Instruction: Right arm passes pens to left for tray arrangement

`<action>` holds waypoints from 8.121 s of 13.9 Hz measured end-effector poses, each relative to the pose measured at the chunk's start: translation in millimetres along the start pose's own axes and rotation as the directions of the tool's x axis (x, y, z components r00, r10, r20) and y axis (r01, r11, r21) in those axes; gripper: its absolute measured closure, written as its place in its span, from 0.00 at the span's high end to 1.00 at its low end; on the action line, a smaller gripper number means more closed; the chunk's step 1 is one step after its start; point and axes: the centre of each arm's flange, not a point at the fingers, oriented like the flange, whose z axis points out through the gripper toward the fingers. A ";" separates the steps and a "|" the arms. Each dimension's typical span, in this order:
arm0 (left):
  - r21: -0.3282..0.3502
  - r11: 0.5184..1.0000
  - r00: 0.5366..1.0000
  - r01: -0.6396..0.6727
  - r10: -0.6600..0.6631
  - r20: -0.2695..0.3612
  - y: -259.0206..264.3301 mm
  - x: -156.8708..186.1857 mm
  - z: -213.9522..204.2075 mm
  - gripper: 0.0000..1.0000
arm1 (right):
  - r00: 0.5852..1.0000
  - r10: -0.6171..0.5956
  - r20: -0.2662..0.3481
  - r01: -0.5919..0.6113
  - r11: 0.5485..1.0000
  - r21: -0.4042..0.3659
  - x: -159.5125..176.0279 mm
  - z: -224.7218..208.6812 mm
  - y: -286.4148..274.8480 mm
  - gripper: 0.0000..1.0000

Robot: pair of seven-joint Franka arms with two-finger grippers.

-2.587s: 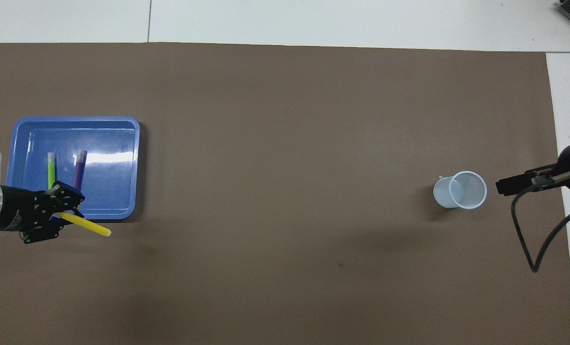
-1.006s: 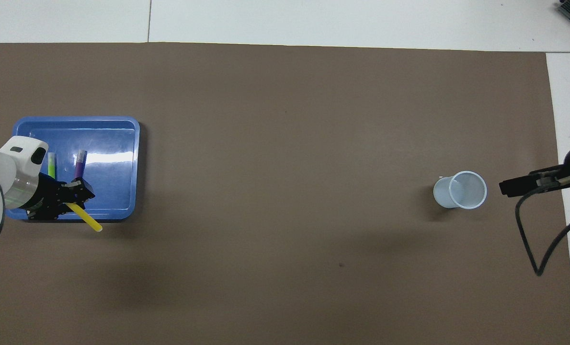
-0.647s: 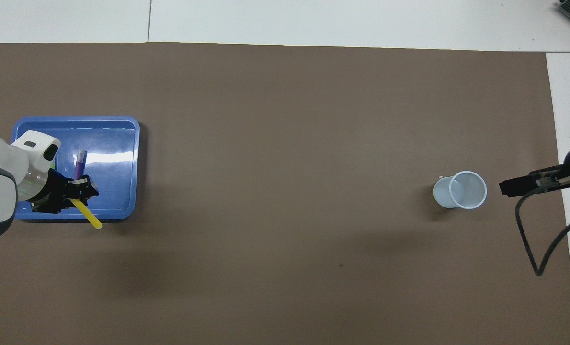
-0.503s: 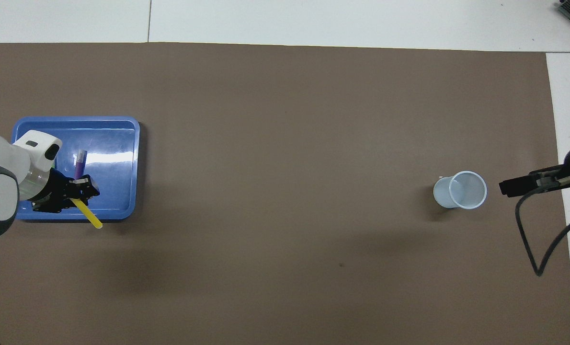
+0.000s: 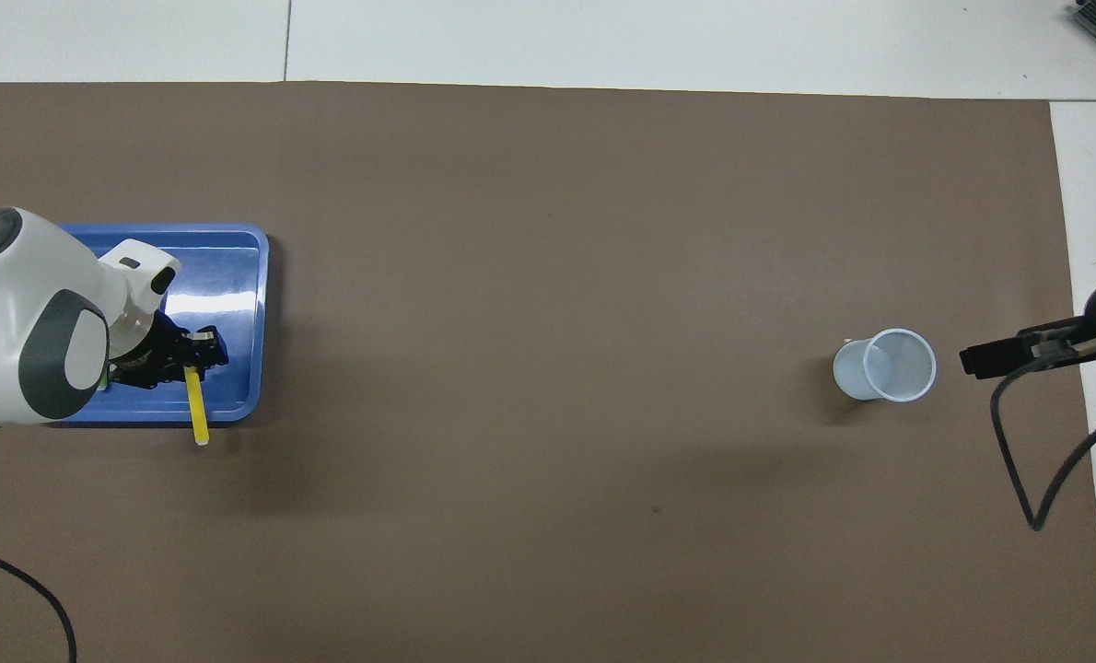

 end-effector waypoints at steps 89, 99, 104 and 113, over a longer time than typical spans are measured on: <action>-0.019 0.996 0.987 -0.090 0.086 -0.134 7.6 -74.4 -244.8 1.00 | 0.999 0.027 0.034 -0.027 1.000 0.005 17.7 -2.9 2.2 1.00; -0.024 0.992 0.976 -0.124 0.118 -0.181 7.7 -88.3 -262.0 1.00 | 0.999 0.027 0.034 -0.028 1.000 0.005 17.6 -3.0 2.4 1.00; -0.010 0.992 0.975 -0.128 0.124 -0.185 5.3 -96.3 -283.7 1.00 | 0.999 0.027 0.034 -0.027 1.000 0.005 17.7 -3.0 2.1 1.00; 0.004 0.971 0.956 -0.240 0.237 -0.175 -4.8 -97.6 -290.8 1.00 | 0.999 0.025 0.032 -0.025 1.000 0.005 18.1 -3.8 1.0 1.00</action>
